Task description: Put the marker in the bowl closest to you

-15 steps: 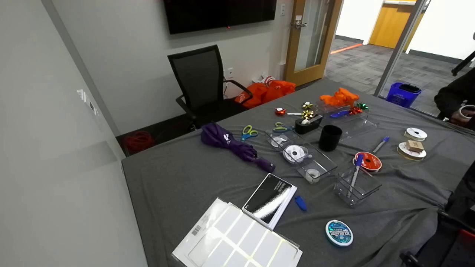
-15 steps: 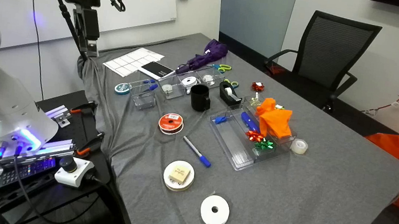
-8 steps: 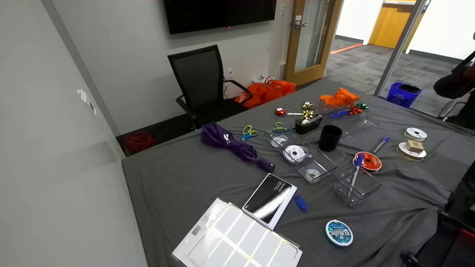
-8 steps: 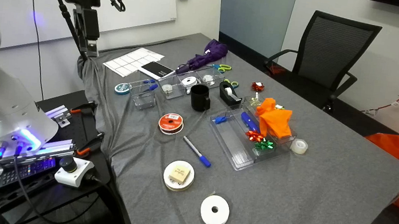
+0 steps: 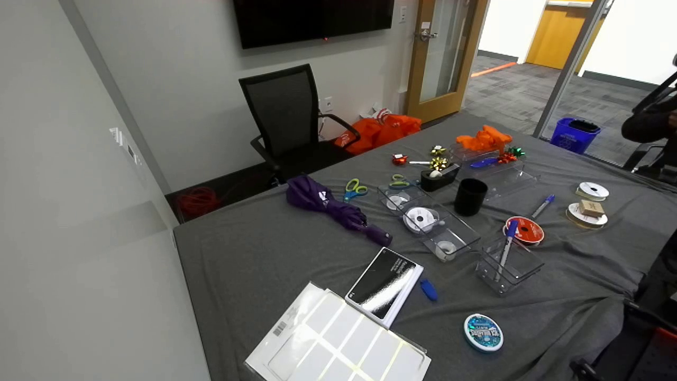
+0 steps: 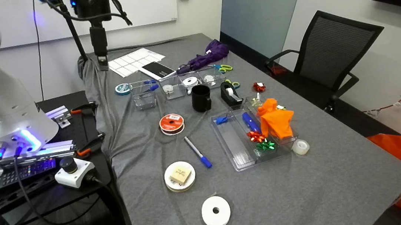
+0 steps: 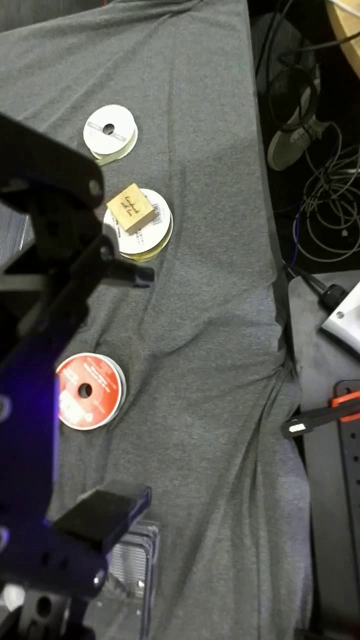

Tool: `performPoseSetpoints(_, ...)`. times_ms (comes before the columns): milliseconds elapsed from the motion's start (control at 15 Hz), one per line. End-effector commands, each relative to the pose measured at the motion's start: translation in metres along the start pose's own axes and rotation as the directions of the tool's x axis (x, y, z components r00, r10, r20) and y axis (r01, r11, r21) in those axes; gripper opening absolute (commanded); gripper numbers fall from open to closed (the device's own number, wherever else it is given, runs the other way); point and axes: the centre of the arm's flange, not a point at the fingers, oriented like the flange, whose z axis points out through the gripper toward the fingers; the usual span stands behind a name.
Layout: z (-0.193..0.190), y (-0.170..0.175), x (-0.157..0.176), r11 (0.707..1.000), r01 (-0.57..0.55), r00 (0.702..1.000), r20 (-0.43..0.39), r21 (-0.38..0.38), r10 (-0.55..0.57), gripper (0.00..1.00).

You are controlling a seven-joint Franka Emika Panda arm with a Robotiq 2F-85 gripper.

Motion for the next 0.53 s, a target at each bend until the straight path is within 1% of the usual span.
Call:
performPoseSetpoints(0,0.043,0.026,0.025,0.981,-0.177,0.982,-0.061,0.074,0.181,1.0)
performPoseSetpoints(133,0.055,0.04,0.04,0.952,-0.286,0.953,-0.073,0.104,0.295,1.0)
performPoseSetpoints(267,0.069,0.056,0.057,0.911,-0.396,0.909,-0.09,0.115,0.407,1.0)
performPoseSetpoints(333,0.074,0.063,0.064,0.886,-0.448,0.882,-0.101,0.118,0.46,1.0)
performPoseSetpoints(467,0.086,0.085,0.089,0.831,-0.541,0.818,-0.147,0.129,0.556,1.0)
